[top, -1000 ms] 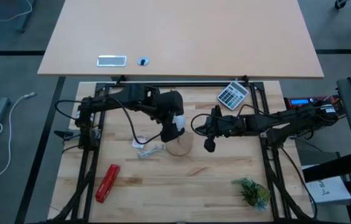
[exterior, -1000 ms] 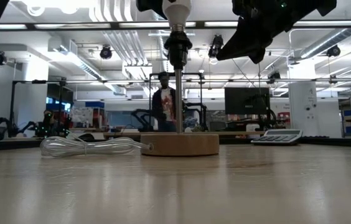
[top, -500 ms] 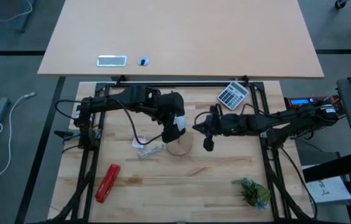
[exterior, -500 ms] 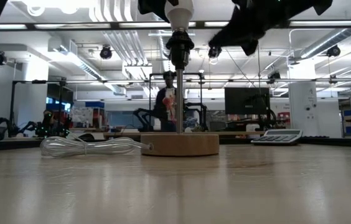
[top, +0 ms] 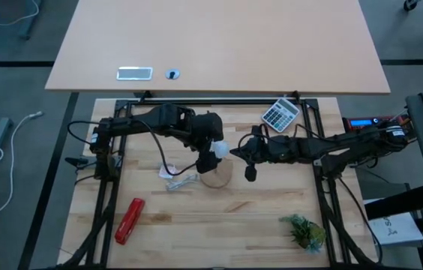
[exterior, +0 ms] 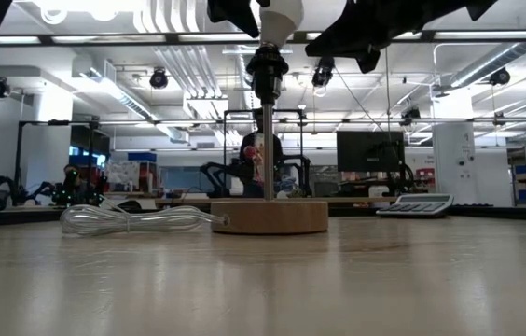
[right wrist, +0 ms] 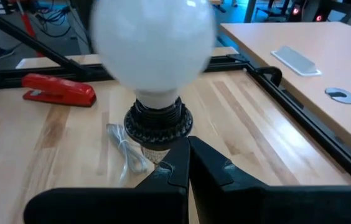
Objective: Screw lightbulb
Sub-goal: Insert the lightbulb into the brown lamp
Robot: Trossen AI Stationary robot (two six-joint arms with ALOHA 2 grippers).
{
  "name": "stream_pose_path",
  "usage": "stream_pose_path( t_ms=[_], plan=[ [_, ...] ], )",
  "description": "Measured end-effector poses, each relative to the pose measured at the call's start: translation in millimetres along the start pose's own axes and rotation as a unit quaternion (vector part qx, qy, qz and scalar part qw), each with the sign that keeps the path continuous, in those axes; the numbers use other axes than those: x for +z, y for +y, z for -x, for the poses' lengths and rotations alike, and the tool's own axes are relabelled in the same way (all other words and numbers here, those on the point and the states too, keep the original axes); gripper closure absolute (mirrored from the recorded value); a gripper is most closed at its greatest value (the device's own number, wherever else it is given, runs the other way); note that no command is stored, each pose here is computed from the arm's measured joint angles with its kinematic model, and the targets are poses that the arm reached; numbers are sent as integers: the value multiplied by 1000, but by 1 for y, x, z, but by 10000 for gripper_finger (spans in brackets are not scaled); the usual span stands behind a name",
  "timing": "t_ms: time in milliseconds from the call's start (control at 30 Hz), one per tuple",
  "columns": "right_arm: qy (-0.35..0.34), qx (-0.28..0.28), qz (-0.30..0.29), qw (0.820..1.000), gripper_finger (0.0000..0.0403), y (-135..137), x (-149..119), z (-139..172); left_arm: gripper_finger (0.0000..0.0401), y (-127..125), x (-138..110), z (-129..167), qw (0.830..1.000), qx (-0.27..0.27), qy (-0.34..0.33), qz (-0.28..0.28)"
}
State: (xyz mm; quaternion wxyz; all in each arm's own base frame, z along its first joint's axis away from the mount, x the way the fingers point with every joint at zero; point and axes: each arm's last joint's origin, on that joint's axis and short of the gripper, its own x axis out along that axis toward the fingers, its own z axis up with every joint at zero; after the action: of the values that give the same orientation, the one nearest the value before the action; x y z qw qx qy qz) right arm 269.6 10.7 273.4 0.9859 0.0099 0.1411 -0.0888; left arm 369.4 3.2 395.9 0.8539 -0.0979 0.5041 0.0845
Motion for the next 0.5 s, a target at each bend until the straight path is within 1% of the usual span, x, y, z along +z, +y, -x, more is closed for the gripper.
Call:
stream_pose_path(
  t_ms=[200,333,500],
  plan=[
    [3,0,-1,1000,403,0,-1,0,97,-2,0,0,1000,-1,-1,4],
    [3,0,-1,1000,403,0,-1,0,103,-2,-1,0,1000,-1,2,6],
    [2,0,-1,1000,403,0,0,0,116,0,-4,7,1000,0,6,8]
  ],
)
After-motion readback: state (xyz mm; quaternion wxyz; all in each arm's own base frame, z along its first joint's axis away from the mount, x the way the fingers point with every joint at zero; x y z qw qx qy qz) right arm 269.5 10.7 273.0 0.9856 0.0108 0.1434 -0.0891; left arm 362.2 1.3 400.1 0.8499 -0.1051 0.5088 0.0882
